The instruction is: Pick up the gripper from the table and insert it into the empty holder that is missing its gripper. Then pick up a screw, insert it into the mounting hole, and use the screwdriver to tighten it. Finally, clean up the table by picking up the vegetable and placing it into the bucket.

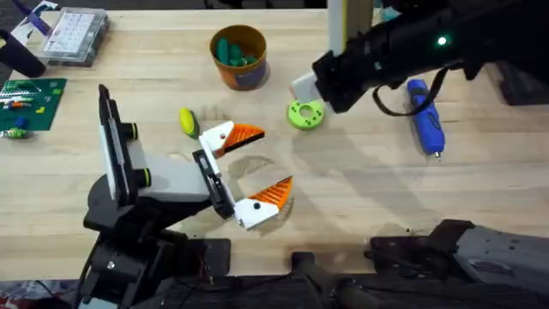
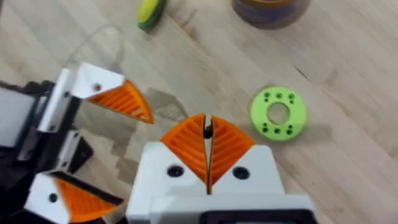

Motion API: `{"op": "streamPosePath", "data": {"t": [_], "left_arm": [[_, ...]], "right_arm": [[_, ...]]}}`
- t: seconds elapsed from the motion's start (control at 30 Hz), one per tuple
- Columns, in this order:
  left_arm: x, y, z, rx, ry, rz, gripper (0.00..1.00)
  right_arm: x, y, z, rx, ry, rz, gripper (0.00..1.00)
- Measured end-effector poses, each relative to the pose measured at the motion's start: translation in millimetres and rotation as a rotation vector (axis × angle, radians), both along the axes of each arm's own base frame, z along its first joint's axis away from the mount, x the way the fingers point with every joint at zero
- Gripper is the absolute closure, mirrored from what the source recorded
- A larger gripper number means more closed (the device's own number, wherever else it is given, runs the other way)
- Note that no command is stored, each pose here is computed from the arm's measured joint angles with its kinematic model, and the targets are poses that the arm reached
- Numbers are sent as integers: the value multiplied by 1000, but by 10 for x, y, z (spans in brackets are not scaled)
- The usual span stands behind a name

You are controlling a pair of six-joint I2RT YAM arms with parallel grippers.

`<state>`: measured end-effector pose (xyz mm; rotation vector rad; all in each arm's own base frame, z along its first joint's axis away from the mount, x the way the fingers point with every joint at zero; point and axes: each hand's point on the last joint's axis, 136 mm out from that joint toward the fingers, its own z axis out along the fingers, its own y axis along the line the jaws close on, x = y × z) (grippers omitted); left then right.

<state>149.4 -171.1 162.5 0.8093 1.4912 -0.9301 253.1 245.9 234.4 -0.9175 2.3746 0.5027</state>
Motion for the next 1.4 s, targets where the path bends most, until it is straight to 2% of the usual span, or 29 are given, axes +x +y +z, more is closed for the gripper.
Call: {"op": "streamPosePath", "data": {"t": [0.3, 0.53, 1.1, 1.4], "left_arm": [[0, 0, 0, 0, 0, 0, 14], [0, 0, 0, 0, 0, 0, 14], [0, 0, 0, 0, 0, 0, 14], [0, 0, 0, 0, 0, 0, 15]], "right_arm": [[-245, 304, 207, 50, -16, 100, 995], [-337, 427, 350, 79, -34, 135, 995], [-338, 559, 568, 119, -64, 152, 995], [-354, 745, 514, 94, -57, 182, 995]]}}
